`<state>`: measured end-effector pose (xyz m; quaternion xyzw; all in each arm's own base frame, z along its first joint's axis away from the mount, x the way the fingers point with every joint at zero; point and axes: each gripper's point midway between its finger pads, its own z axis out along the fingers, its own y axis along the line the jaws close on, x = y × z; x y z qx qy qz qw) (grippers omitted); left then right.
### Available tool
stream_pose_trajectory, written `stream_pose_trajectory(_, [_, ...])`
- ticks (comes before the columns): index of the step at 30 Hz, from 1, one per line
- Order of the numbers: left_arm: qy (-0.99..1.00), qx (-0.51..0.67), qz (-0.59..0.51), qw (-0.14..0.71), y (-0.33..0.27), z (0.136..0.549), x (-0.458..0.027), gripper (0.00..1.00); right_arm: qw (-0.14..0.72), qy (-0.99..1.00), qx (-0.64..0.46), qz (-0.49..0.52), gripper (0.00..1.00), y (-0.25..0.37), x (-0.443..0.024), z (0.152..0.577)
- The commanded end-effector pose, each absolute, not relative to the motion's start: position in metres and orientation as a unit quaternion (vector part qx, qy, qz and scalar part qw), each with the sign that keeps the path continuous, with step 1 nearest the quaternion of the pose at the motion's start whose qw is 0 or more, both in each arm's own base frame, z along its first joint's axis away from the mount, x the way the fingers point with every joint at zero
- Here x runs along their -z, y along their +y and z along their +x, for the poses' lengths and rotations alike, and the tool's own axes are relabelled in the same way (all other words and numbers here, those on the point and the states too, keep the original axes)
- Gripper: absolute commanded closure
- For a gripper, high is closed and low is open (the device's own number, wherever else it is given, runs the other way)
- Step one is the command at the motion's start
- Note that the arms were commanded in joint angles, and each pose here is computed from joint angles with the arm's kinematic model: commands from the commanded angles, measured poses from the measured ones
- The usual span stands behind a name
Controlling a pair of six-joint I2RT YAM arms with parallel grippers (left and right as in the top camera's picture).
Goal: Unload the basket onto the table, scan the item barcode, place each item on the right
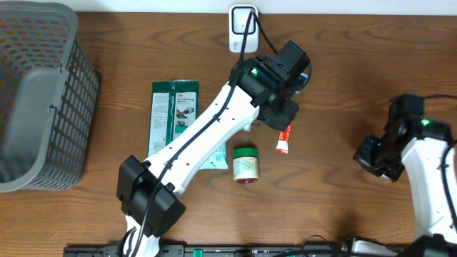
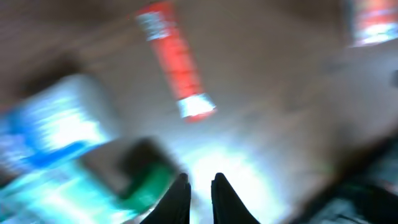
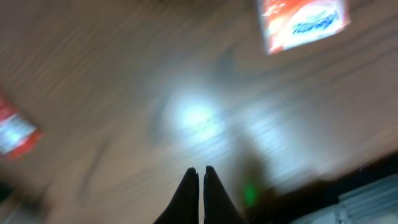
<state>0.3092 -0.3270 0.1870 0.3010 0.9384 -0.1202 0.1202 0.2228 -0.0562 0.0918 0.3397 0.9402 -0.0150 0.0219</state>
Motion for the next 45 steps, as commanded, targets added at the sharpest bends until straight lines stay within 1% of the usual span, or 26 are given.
stream_pose_trajectory(1, [0.941, -0.013, 0.297, 0.162, -0.284, 0.339, -0.182, 0.87, 0.052, 0.911, 0.120, 0.391, 0.97, -0.094, -0.075, 0.213])
stream_pose_trajectory(2, [0.942, -0.023, 0.293, 0.162, -0.279, 0.342, -0.182, 0.87, 0.064, 0.908, 0.127, 0.394, 0.96, -0.097, -0.069, 0.215])
stream_pose_trajectory(5, [0.948, -0.034, 0.275, 0.156, -0.262, 0.350, -0.181, 0.87, 0.095, 0.891, 0.149, 0.419, 0.99, -0.108, -0.052, 0.217])
stream_pose_trajectory(9, [0.961, -0.044, 0.233, 0.144, -0.228, 0.367, -0.180, 0.87, 0.112, 0.850, 0.200, 0.475, 0.99, -0.127, -0.041, 0.201])
stream_pose_trajectory(10, [0.964, -0.046, 0.221, 0.142, -0.218, 0.372, -0.179, 0.87, 0.116, 0.841, 0.217, 0.481, 0.97, -0.133, -0.042, 0.197])
stream_pose_trajectory(14, [0.975, -0.039, 0.174, 0.133, -0.183, 0.389, -0.178, 0.87, 0.145, 0.805, 0.280, 0.503, 0.79, -0.159, -0.050, 0.189])
stream_pose_trajectory(16, [0.979, -0.032, 0.151, 0.129, -0.167, 0.396, -0.178, 0.87, 0.161, 0.794, 0.282, 0.514, 0.77, -0.166, -0.050, 0.192])
stream_pose_trajectory(17, [0.981, -0.030, 0.140, 0.128, -0.158, 0.400, -0.178, 0.87, 0.169, 0.790, 0.278, 0.520, 0.77, -0.169, -0.050, 0.195])
stream_pose_trajectory(19, [0.985, -0.024, 0.116, 0.125, -0.141, 0.406, -0.177, 0.87, 0.181, 0.787, 0.262, 0.529, 0.84, -0.170, -0.049, 0.201])
stream_pose_trajectory(21, [0.988, -0.014, 0.096, 0.122, -0.127, 0.410, -0.177, 0.87, 0.178, 0.796, 0.251, 0.521, 0.82, -0.168, -0.047, 0.204])
stream_pose_trajectory(23, [0.990, -0.008, 0.077, 0.120, -0.114, 0.414, -0.177, 0.87, 0.174, 0.804, 0.232, 0.520, 0.96, -0.162, -0.044, 0.208])
stream_pose_trajectory(24, [0.990, -0.005, 0.068, 0.120, -0.108, 0.416, -0.177, 0.87, 0.173, 0.811, 0.214, 0.517, 0.99, -0.157, -0.042, 0.211])
stream_pose_trajectory(27, [0.992, 0.024, 0.048, 0.118, -0.098, 0.421, -0.178, 0.86, 0.148, 0.871, 0.110, 0.455, 0.99, -0.122, -0.028, 0.229])
stream_pose_trajectory(29, [0.991, 0.047, 0.040, 0.115, -0.097, 0.421, -0.178, 0.87, 0.138, 0.887, 0.071, 0.436, 0.99, -0.108, -0.024, 0.233])
stream_pose_trajectory(34, [0.991, 0.061, 0.036, 0.112, -0.097, 0.421, -0.178, 0.85, 0.129, 0.885, 0.090, 0.437, 0.99, -0.112, -0.010, 0.225])
stream_pose_trajectory(38, [0.991, 0.061, 0.037, 0.113, -0.097, 0.421, -0.178, 0.83, 0.140, 0.882, 0.103, 0.438, 0.99, -0.118, 0.005, 0.226])
stream_pose_trajectory(41, [0.991, 0.060, 0.038, 0.113, -0.097, 0.421, -0.178, 0.83, 0.155, 0.868, 0.163, 0.442, 0.99, -0.138, -0.002, 0.223])
stream_pose_trajectory(43, [0.991, 0.060, 0.040, 0.113, -0.096, 0.422, -0.178, 0.83, 0.164, 0.850, 0.231, 0.445, 0.99, -0.159, -0.014, 0.216])
stream_pose_trajectory(45, [0.991, 0.060, 0.040, 0.113, -0.096, 0.422, -0.178, 0.83, 0.174, 0.843, 0.247, 0.446, 0.99, -0.166, -0.023, 0.219])
